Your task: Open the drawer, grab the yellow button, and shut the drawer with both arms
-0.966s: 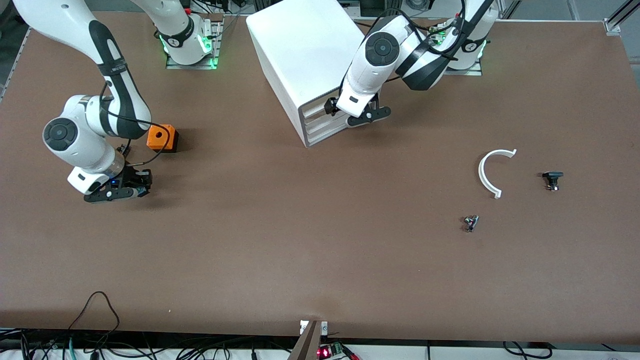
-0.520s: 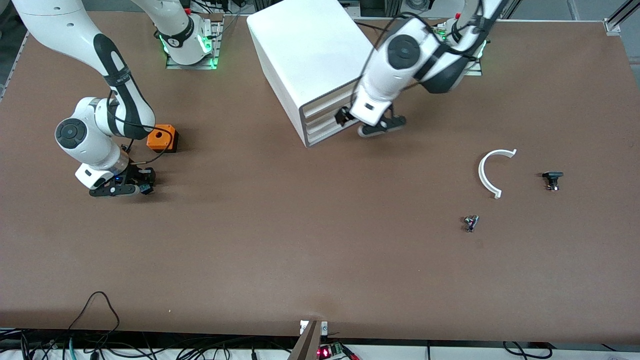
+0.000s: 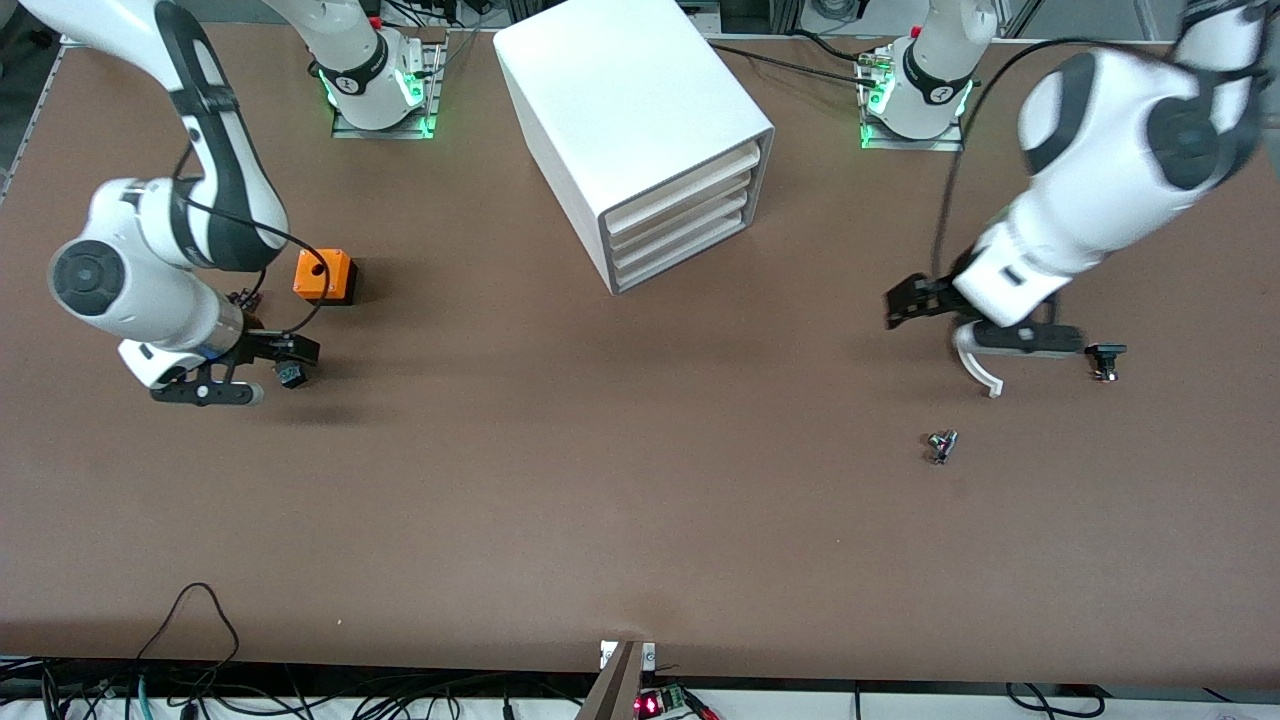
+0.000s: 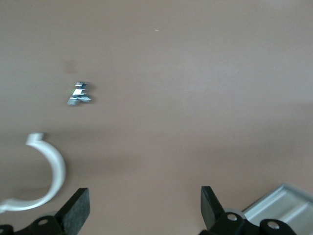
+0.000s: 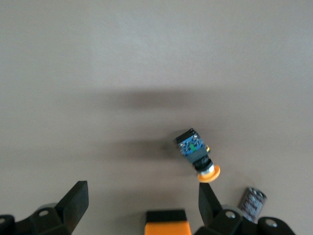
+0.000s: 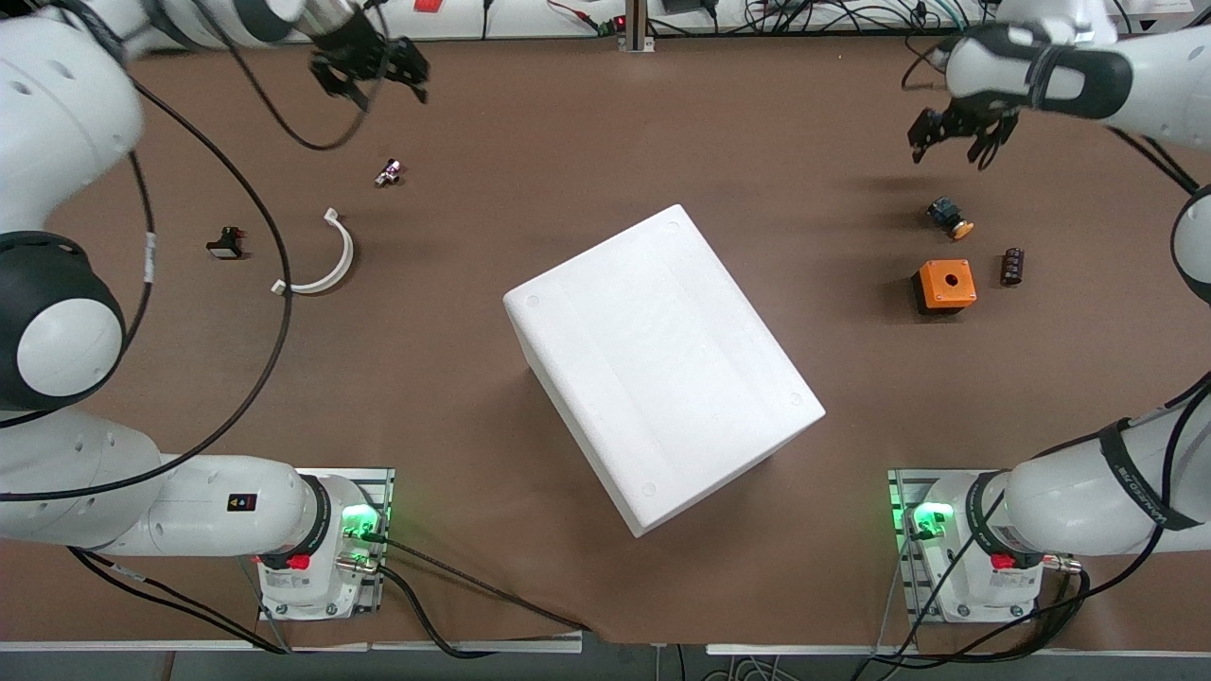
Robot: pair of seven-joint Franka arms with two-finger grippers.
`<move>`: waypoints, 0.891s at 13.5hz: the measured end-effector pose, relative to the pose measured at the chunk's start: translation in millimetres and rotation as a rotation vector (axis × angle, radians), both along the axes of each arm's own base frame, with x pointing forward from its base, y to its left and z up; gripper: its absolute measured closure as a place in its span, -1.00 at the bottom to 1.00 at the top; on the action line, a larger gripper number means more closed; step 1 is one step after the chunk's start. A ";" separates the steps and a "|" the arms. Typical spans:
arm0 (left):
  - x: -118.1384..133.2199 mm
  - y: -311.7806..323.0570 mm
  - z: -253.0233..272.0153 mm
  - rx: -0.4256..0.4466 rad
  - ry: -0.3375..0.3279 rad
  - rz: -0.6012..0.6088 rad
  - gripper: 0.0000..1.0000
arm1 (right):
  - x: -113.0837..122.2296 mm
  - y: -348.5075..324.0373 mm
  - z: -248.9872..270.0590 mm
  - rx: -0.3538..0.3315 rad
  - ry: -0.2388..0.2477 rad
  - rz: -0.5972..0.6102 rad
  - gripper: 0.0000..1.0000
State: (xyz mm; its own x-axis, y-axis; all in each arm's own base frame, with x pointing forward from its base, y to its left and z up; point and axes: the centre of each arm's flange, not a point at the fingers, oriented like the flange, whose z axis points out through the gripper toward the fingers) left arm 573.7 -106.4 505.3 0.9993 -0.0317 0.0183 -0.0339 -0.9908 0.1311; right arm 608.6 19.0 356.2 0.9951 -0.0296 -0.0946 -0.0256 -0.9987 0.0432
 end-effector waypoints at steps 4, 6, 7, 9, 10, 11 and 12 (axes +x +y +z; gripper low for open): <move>-11.5 25.9 65.3 0.125 -0.035 -0.069 -1.00 | 14.6 28.4 102.2 -0.005 0.023 -0.009 -1.00; -17.6 26.7 82.1 0.129 -0.021 -0.070 -1.00 | 17.5 39.9 141.2 -0.005 0.002 -0.008 -1.00; -18.2 27.4 90.0 0.129 -0.024 -0.068 -1.00 | 18.7 41.7 156.7 -0.003 -0.017 -0.006 -1.00; -17.9 30.3 97.3 0.128 -0.031 -0.052 -1.00 | 18.4 35.8 177.8 -0.003 -0.048 -0.016 -1.00; -17.8 31.3 97.6 0.128 -0.031 -0.047 -1.00 | 16.5 27.6 186.6 -0.006 -0.059 -0.029 -1.00; -17.7 31.4 97.3 0.128 -0.030 -0.045 -1.00 | 12.7 15.9 195.1 -0.010 -0.062 -0.046 -1.00; -17.5 31.4 97.0 0.128 -0.029 -0.044 -1.00 | 8.3 3.9 203.5 -0.014 -0.064 -0.065 -1.00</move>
